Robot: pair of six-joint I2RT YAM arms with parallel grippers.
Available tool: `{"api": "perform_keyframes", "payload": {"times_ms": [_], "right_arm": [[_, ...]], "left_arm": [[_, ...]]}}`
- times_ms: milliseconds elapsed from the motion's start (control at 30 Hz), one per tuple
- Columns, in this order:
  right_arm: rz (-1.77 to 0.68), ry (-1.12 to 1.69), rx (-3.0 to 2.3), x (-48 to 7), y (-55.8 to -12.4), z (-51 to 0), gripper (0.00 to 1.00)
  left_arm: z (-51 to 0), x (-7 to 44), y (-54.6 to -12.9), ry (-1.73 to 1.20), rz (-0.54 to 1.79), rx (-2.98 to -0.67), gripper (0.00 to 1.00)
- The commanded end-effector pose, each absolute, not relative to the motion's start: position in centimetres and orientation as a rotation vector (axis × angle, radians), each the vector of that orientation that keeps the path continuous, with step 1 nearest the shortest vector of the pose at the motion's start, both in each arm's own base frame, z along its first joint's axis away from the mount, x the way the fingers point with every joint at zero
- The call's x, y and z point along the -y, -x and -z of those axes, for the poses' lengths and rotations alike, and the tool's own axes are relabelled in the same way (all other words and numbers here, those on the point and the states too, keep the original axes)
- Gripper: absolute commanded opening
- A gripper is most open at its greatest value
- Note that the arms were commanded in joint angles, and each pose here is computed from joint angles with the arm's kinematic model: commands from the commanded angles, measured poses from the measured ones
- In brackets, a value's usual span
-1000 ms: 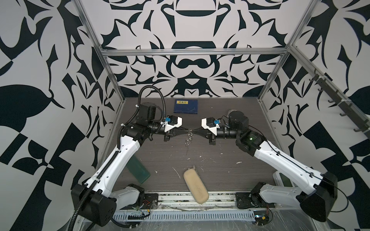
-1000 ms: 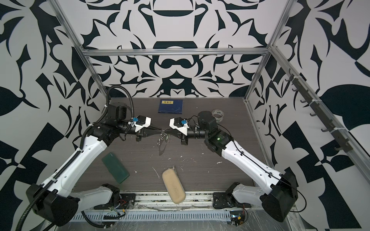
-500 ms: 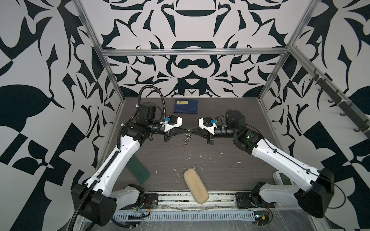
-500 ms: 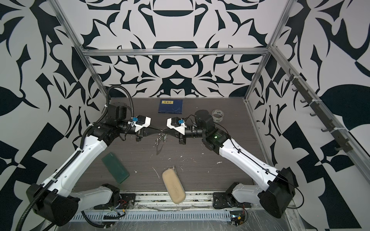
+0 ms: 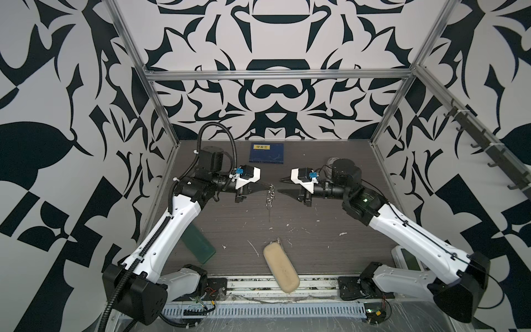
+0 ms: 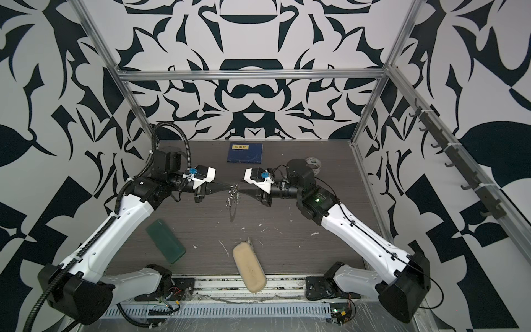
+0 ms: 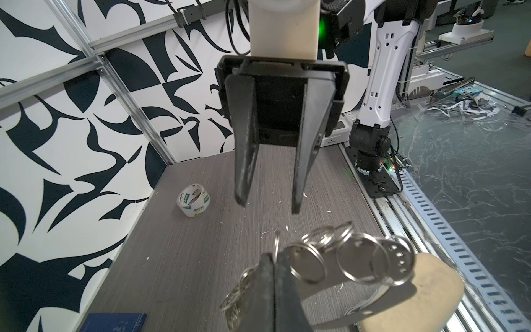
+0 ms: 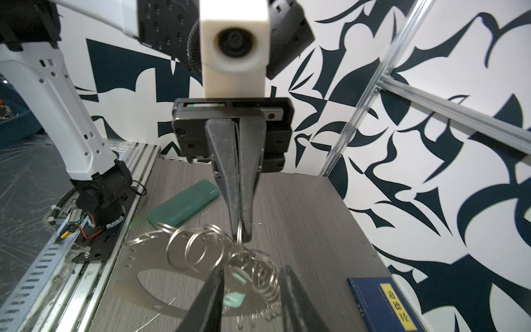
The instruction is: Remove the keys from the keyring
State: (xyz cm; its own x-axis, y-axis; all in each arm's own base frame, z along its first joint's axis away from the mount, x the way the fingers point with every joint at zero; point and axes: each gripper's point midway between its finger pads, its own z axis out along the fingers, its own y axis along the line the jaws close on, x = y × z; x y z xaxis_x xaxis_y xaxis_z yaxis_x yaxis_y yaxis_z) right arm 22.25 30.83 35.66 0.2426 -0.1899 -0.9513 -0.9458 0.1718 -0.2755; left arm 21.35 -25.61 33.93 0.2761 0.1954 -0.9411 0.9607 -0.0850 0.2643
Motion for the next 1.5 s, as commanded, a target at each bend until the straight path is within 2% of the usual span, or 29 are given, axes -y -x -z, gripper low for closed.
{"api": "perform_keyframes", "payload": {"times_ms": [0,267,867,1167,1467], "right_arm": [[-0.748,1.265,-1.222,-30.1,-22.6,-36.0,0.37],[-0.805,1.209,-1.22,-30.9,-22.5,-35.2,0.42],[-0.795,1.187,-1.14,-33.3,-21.8,-35.6,0.42],[-0.75,1.187,-1.15,-33.6,-22.5,-35.5,0.29],[-0.744,1.205,-1.139,-33.7,-22.3,-35.7,0.22]], "left_arm": [[-35.7,25.5,-20.7,-1.513,0.959,-1.058,0.0],[-36.0,25.6,-20.8,-1.504,0.974,-1.054,0.0],[-36.3,25.6,-20.8,-1.494,0.987,-1.054,0.0],[-36.4,25.6,-20.7,-1.492,0.981,-1.058,0.0],[-36.4,25.5,-20.7,-1.491,0.979,-1.059,0.0]]}}
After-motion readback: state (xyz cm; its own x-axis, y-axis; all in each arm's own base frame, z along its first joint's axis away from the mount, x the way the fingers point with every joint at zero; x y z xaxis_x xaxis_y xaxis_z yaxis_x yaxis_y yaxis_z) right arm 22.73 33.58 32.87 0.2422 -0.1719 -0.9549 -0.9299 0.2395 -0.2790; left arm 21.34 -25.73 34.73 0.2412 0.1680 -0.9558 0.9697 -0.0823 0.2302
